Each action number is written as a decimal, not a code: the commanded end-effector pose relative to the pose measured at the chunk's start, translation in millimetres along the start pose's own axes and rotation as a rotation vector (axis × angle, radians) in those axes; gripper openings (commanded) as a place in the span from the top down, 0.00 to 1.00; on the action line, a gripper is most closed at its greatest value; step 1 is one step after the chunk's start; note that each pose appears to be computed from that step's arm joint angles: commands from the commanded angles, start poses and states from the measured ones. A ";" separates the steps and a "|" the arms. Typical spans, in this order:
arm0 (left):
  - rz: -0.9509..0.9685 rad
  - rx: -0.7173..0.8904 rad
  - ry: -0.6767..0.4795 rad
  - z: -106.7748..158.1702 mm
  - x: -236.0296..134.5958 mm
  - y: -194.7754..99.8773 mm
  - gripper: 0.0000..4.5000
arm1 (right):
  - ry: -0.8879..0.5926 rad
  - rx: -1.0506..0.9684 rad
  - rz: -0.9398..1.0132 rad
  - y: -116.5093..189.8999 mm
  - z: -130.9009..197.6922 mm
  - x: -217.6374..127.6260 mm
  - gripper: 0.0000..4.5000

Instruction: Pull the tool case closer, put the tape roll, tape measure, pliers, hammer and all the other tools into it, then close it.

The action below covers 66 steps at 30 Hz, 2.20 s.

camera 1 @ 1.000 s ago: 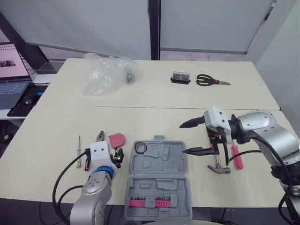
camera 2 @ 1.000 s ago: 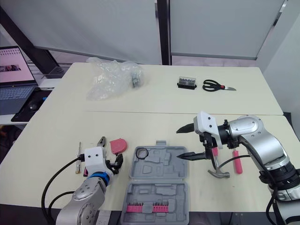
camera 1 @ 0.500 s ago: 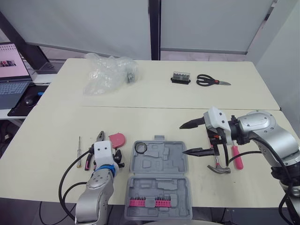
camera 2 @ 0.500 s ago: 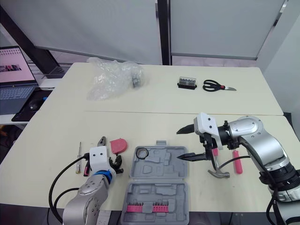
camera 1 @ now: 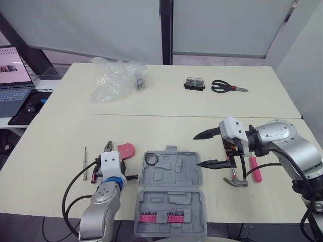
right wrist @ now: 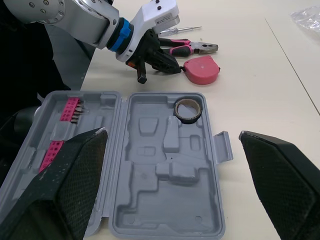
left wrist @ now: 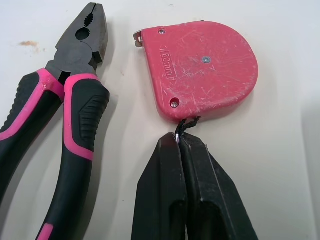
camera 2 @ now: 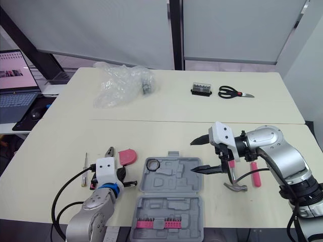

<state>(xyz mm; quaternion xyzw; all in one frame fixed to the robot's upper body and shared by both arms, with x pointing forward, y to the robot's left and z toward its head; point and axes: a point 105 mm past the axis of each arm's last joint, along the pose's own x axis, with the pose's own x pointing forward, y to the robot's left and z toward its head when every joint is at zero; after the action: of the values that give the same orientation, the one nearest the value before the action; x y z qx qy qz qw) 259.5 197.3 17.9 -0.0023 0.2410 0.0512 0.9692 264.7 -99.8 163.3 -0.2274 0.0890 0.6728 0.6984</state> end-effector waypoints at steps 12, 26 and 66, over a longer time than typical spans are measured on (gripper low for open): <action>-0.217 0.238 0.121 -40.0 -62.1 12.1 1.00 | 0.003 -0.024 0.026 8.5 4.6 -3.0 0.00; -0.167 0.253 0.186 -57.7 -94.8 36.4 1.00 | -0.003 -0.029 0.070 12.9 10.8 2.9 0.00; -0.839 0.780 -0.060 20.1 -126.9 97.4 0.01 | -0.177 -0.194 0.088 50.5 53.9 25.9 0.00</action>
<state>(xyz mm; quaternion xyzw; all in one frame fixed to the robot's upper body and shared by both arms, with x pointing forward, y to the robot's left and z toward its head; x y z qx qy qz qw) 150.1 279.1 95.1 0.2463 0.1947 -0.4056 0.8584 212.8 -57.4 186.3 -0.2170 -0.0024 0.7240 0.6547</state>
